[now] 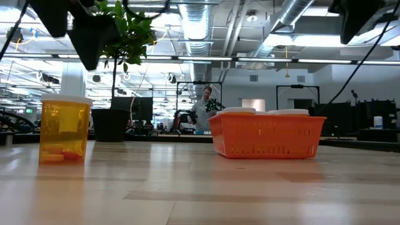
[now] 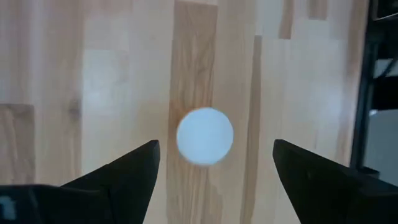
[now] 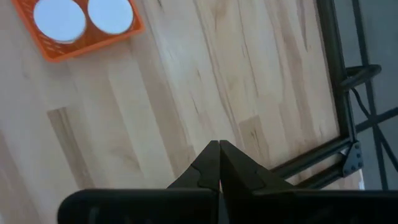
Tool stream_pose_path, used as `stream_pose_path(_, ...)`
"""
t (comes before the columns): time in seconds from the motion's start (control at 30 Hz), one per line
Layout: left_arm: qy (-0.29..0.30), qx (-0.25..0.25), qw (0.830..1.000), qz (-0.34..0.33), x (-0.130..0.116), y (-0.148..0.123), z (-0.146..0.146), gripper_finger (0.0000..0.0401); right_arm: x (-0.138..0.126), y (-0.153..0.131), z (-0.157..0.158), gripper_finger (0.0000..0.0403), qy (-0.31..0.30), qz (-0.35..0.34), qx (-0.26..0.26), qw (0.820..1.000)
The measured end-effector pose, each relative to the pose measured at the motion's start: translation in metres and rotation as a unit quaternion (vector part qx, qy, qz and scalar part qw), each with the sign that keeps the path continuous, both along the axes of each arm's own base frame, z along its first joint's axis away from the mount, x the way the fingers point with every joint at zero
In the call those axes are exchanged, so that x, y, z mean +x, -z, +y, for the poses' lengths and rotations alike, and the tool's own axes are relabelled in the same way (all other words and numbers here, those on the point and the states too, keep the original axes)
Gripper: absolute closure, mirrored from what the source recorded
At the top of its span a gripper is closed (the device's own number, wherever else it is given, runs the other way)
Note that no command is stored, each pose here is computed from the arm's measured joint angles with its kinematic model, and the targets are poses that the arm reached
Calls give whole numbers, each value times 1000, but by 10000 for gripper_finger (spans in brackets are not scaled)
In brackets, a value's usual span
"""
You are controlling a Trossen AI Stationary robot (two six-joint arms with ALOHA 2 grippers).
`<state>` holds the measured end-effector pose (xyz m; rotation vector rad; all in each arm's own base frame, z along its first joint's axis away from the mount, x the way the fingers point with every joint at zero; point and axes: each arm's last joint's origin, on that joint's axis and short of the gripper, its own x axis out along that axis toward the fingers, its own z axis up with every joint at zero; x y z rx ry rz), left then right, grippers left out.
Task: Pick and place pill bottles into a basket
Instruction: Put the orange pill bottle into the orange bin
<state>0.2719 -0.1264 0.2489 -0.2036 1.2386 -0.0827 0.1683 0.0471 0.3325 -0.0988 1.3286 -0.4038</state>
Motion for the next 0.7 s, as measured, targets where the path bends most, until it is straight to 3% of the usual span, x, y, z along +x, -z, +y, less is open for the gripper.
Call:
stream_pose_path(0.3, 30, 35, 996, 73, 36, 25, -22, 98, -1, 1, -1, 403, -17, 5, -8, 1000)
stream_pose_path(0.7, 30, 78, 993, 84, 35, 30, -20, 98, -3, 0, -1, 403, -25, 5, -9, 1000)
